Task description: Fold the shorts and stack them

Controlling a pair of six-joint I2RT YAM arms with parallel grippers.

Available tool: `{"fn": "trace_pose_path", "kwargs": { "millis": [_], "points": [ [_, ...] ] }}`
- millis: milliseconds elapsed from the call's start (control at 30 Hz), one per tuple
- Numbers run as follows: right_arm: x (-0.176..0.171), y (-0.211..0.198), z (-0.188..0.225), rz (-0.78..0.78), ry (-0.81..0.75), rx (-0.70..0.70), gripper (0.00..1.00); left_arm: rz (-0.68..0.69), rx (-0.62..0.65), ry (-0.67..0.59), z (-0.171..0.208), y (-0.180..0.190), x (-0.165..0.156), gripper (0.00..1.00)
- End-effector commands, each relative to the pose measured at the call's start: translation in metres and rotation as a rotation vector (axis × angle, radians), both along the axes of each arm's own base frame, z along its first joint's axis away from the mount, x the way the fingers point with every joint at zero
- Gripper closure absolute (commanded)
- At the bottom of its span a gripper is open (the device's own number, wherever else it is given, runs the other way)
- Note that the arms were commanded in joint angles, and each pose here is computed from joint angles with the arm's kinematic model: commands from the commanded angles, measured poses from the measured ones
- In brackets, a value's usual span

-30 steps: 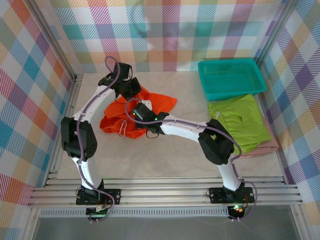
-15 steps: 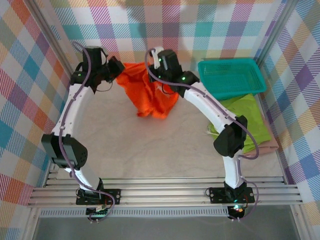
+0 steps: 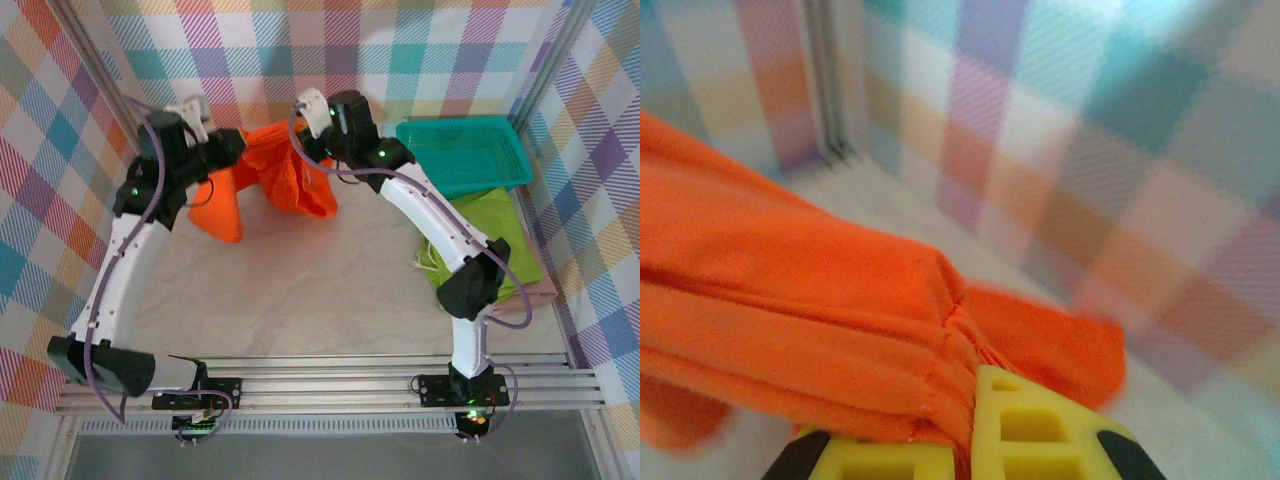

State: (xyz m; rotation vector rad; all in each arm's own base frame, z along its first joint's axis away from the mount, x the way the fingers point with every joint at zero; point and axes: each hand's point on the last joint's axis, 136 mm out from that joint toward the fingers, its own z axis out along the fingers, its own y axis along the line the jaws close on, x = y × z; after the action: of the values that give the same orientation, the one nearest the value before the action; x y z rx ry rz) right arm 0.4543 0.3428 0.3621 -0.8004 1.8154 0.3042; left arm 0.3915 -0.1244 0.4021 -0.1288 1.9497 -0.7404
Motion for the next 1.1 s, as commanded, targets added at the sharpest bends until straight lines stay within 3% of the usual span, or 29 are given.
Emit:
{"fn": "trace_pose_path", "kwargs": {
  "millis": [0,167,267,367,567,800,1067],
  "points": [
    [0.026,-0.086,-0.014,-0.229,-0.071,-0.079,1.00,0.062,0.054,0.028,-0.037,0.015,-0.020,0.73],
    [-0.018,-0.111,-0.054,-0.204,-0.047,-0.114,1.00,0.219,0.058,0.214,-0.118,0.044,-0.050,0.28],
    [-0.043,-0.121,-0.077,-0.193,0.014,-0.113,0.99,0.341,0.044,0.322,-0.150,0.066,-0.074,0.12],
    [-0.059,-0.129,-0.100,-0.202,0.067,-0.090,0.98,0.443,-0.011,0.464,-0.188,0.081,-0.093,0.10],
    [-0.082,-0.131,-0.138,-0.204,0.195,-0.041,0.98,0.443,-0.258,0.690,-0.268,0.051,-0.112,0.16],
    [-0.087,-0.131,-0.151,-0.225,0.258,0.006,0.99,0.574,-0.189,0.800,-0.309,0.059,-0.132,0.25],
    [-0.091,-0.131,-0.157,-0.231,0.286,0.012,0.99,0.555,-0.183,0.940,-0.339,0.041,-0.114,0.33]
  ]
}}
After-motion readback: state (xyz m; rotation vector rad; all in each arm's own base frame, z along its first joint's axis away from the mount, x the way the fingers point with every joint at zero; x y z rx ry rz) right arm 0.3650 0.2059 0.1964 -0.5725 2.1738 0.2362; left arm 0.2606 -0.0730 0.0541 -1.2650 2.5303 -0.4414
